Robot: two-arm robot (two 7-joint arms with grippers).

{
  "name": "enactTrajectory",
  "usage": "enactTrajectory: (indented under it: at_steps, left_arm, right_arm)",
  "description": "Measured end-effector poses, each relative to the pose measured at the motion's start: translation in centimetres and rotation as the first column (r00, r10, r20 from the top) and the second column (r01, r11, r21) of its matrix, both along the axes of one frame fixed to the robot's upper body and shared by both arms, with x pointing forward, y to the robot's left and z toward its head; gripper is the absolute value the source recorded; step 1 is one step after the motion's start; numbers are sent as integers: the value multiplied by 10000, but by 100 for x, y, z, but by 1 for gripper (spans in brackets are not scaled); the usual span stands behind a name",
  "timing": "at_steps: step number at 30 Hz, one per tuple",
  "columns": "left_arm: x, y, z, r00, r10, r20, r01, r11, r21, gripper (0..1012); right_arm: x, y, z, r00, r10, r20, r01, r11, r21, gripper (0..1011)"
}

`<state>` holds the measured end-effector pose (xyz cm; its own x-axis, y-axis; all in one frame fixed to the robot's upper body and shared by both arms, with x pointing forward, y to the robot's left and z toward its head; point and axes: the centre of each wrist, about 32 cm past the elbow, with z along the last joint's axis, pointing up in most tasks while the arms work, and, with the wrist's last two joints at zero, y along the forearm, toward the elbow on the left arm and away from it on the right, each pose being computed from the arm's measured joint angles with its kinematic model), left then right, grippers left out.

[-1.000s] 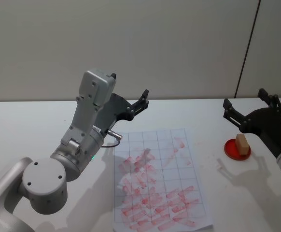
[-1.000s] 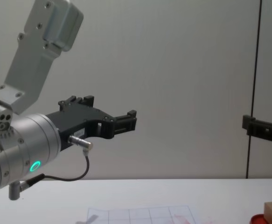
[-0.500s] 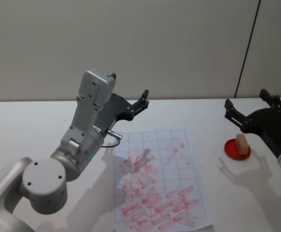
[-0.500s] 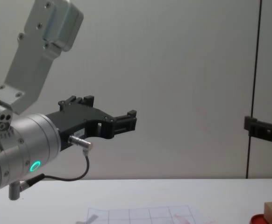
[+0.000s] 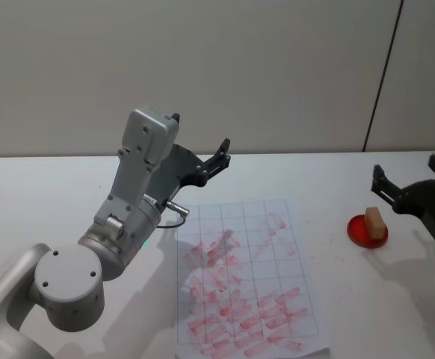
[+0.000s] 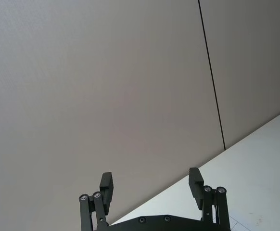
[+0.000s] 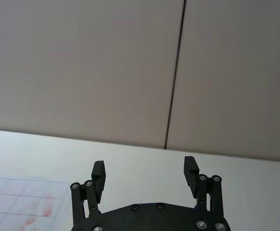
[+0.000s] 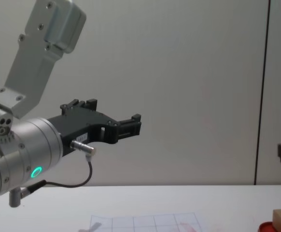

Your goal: Use the one hand to pick up the stamp and affix it onto the A4 paper.

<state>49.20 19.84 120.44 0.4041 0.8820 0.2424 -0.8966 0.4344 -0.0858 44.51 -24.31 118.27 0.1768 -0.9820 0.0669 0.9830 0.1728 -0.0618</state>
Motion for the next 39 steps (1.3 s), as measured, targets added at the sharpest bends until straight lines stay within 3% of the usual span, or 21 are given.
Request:
enactTrajectory:
  at_steps: [6,15,39]
  left_arm:
    - [0,0,0,10000,1,1,-1,10000,0,1001]
    - [0,0,0,10000,0,0,0,10000,0,1001]
    - [0,0,0,10000,0,1,0,10000,0,1001]
  right_arm:
    - [45,-16,-76,9959,-642,-636,625,9976,-288,1001]
    - [134,16,-263,9762,-1436,-1626,1314,9878,-832,1001]
    - [165,234,-418,9688,-1259,-2134,1018,9875,-1203,1001]
